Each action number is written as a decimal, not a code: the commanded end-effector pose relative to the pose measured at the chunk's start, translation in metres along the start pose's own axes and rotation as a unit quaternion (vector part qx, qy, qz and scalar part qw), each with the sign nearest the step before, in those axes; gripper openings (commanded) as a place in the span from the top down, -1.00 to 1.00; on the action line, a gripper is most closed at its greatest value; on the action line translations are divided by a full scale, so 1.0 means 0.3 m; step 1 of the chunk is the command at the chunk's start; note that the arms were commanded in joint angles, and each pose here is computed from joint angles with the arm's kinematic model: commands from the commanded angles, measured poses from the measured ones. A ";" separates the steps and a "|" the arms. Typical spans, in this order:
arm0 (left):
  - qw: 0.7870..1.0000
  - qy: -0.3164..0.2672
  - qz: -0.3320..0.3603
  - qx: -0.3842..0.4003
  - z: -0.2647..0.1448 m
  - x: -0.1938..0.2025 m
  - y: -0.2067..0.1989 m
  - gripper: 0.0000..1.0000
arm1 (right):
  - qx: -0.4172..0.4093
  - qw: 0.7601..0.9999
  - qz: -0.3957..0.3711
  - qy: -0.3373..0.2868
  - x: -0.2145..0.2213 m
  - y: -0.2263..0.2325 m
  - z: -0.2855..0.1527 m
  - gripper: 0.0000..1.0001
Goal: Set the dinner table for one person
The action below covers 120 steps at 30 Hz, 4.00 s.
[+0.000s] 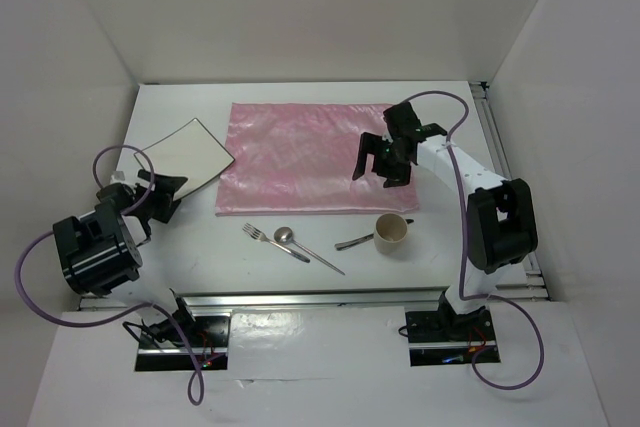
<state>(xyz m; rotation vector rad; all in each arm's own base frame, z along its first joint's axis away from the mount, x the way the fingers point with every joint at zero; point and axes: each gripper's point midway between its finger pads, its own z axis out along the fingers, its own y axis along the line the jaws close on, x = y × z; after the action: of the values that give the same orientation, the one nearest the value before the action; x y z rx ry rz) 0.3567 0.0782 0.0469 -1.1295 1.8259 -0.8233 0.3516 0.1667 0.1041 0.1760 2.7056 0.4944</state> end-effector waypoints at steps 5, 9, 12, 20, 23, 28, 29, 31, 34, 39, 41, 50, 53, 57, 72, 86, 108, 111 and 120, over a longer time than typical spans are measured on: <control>0.995 0.001 -0.023 -0.097 -0.018 0.037 0.134 -0.77 | -0.019 0.999 -0.008 -0.031 -0.034 0.045 -0.052 -1.00; 0.990 -0.042 -0.040 -0.130 -0.055 0.009 0.152 -0.77 | -0.025 0.999 -0.008 -0.022 -0.035 0.052 -0.026 -1.00; 0.987 -0.070 -0.040 -0.142 -0.081 -0.014 0.151 -0.80 | -0.031 0.999 -0.013 -0.023 -0.044 0.061 -0.020 -1.00; 0.994 -0.020 -0.043 -0.099 0.005 -0.010 0.122 -0.78 | -0.014 0.999 -0.030 -0.030 -0.049 0.074 -0.003 -1.00; 0.995 -0.018 -0.039 -0.085 0.019 -0.018 0.107 -0.70 | 0.007 0.999 -0.037 -0.036 -0.050 0.055 0.000 -1.00; 0.995 -0.022 -0.044 -0.089 0.027 -0.029 0.111 -0.65 | 0.014 0.999 -0.036 -0.035 -0.047 0.045 0.000 -1.00; 0.994 -0.018 -0.047 -0.093 0.030 -0.022 0.123 -0.62 | 0.014 0.999 -0.036 -0.035 -0.047 0.045 0.000 -1.00; 0.995 -0.016 -0.046 -0.088 0.035 -0.020 0.122 -0.53 | 0.014 0.999 -0.036 -0.035 -0.047 0.045 0.000 -1.00; 0.996 -0.013 -0.042 -0.077 0.041 -0.019 0.112 -0.43 | 0.017 0.999 -0.036 -0.031 -0.043 0.041 0.010 -1.00; 0.997 -0.004 -0.044 -0.071 0.054 -0.020 0.106 -0.22 | 0.023 0.999 -0.035 -0.029 -0.041 0.032 0.020 -1.00; 0.997 -0.007 -0.041 -0.067 0.058 -0.032 0.096 -0.11 | 0.023 0.999 -0.035 -0.029 -0.041 0.032 0.020 -1.00; 0.999 -0.020 -0.006 -0.043 0.043 -0.092 0.005 0.92 | 0.033 0.998 -0.035 -0.029 -0.038 0.019 0.009 -1.00; 0.999 -0.018 0.001 -0.027 0.039 -0.116 -0.049 1.00 | 0.031 0.998 -0.035 -0.033 -0.042 0.023 -0.001 -1.00; 0.999 -0.001 0.014 0.032 0.020 -0.137 -0.179 1.00 | 0.034 0.998 -0.026 -0.037 -0.043 0.023 -0.016 -1.00; 0.978 -0.027 0.098 0.183 -0.132 -0.269 -0.609 1.00 | 0.027 0.998 -0.023 -0.050 -0.033 0.029 -0.072 -1.00; 0.961 0.032 0.117 0.248 -0.195 -0.214 -0.759 1.00 | 0.037 0.997 -0.023 -0.061 -0.042 0.018 -0.093 -1.00; 0.906 0.193 0.039 0.375 -0.046 0.476 -1.016 1.00 | 0.073 0.989 0.026 -0.127 -0.122 -0.149 -0.303 -1.00; 0.909 0.189 0.029 0.372 -0.032 0.489 -1.019 1.00 | 0.079 0.987 0.030 -0.140 -0.137 -0.184 -0.342 -1.00; 0.921 0.168 0.012 0.352 0.048 0.561 -0.984 1.00 | 0.085 0.984 0.038 -0.150 -0.155 -0.215 -0.372 -1.00</control>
<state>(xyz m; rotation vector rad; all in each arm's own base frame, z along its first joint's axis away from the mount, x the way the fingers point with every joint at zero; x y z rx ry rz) 0.4350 -0.1781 0.1620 -0.7310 1.8464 -1.4413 0.3504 0.0696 0.1822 0.3780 2.4711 0.2568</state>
